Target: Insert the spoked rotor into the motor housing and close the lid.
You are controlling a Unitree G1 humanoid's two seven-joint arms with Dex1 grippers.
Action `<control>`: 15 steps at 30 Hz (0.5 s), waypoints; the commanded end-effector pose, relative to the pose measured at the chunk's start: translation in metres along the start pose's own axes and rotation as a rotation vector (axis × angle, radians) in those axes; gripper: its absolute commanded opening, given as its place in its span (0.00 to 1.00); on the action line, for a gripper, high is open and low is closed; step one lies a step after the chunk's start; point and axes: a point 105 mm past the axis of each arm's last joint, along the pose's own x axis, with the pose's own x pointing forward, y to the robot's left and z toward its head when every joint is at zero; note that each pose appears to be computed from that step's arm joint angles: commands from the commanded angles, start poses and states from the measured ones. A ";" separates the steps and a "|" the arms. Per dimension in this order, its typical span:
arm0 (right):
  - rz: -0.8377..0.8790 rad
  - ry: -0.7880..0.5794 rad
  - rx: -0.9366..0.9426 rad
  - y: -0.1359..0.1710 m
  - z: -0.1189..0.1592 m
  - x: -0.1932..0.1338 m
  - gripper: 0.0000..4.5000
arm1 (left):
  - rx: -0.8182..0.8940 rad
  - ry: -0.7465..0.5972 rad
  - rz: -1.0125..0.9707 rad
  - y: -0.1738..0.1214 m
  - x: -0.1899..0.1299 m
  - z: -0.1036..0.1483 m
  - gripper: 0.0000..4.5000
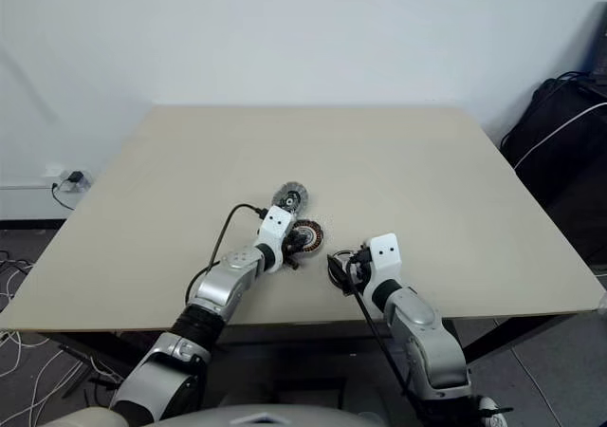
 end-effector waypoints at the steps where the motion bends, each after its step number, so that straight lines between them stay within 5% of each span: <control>1: 0.006 -0.050 -0.013 0.002 0.012 -0.001 1.00 | 0.019 -0.054 -0.003 -0.003 0.001 0.013 0.60; 4: 0.007 -0.046 -0.013 0.002 0.012 -0.001 1.00 | 0.025 -0.084 -0.015 -0.007 -0.004 0.017 0.81; 7: 0.008 -0.044 -0.011 0.002 0.011 -0.001 1.00 | 0.014 -0.100 -0.015 -0.010 -0.010 0.018 0.79; 15: 0.025 -0.032 -0.012 0.006 0.009 0.001 1.00 | -0.008 -0.126 0.000 -0.015 -0.026 0.015 0.22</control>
